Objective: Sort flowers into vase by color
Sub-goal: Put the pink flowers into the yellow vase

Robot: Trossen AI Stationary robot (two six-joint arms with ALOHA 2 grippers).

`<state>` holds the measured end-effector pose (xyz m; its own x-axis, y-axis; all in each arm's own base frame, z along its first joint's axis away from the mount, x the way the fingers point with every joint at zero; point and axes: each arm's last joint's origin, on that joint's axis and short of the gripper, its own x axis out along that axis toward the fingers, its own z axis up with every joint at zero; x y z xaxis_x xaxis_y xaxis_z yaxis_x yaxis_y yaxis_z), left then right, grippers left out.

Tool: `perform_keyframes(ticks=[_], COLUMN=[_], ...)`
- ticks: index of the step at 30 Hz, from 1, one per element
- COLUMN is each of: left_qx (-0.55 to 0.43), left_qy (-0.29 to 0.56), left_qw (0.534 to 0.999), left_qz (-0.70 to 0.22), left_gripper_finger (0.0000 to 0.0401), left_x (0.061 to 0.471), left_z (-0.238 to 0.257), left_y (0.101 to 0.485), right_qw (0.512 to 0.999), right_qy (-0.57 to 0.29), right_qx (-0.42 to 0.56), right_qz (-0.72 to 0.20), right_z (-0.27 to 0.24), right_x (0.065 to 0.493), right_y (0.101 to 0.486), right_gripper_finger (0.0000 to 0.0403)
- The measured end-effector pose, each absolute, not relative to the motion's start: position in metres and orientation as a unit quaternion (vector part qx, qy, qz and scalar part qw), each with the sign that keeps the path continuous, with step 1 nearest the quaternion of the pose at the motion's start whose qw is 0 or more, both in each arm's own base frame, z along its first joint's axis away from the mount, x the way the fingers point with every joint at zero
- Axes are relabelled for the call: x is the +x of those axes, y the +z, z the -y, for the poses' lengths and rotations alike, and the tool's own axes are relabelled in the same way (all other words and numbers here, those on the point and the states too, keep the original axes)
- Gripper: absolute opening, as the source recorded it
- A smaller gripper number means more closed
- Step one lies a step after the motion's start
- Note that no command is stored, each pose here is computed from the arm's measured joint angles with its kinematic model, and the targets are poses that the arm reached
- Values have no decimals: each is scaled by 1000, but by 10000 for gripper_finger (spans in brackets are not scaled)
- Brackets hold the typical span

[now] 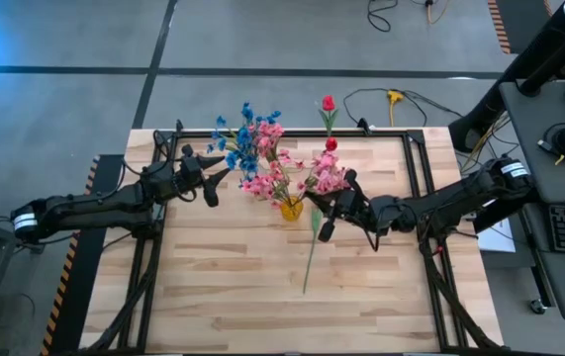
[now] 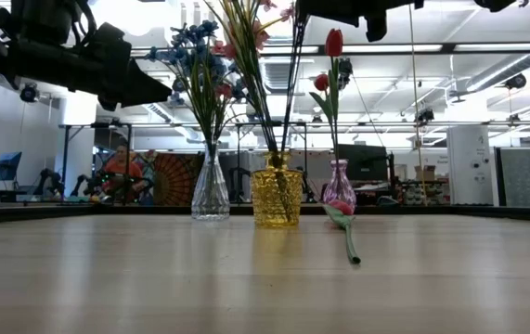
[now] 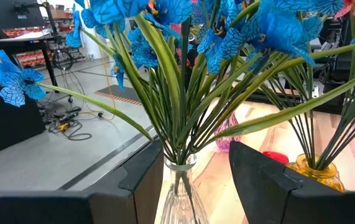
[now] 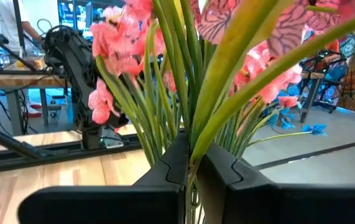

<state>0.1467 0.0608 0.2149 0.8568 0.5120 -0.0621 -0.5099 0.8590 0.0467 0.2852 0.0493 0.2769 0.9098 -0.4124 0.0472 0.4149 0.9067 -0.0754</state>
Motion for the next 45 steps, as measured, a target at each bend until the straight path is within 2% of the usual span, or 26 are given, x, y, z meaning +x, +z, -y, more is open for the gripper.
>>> perform_keyframes(ticks=[45], left_qx=[14], left_qy=[265], left_qw=[963], left_qz=[-36], left_gripper_finger=[167], left_x=[147], left_z=[-61], left_y=[215], right_qw=[975], right_qy=[-211], right_qx=[-61], right_qz=[-15], right_z=[-50], right_x=[292], right_y=[264], right_gripper_finger=[13])
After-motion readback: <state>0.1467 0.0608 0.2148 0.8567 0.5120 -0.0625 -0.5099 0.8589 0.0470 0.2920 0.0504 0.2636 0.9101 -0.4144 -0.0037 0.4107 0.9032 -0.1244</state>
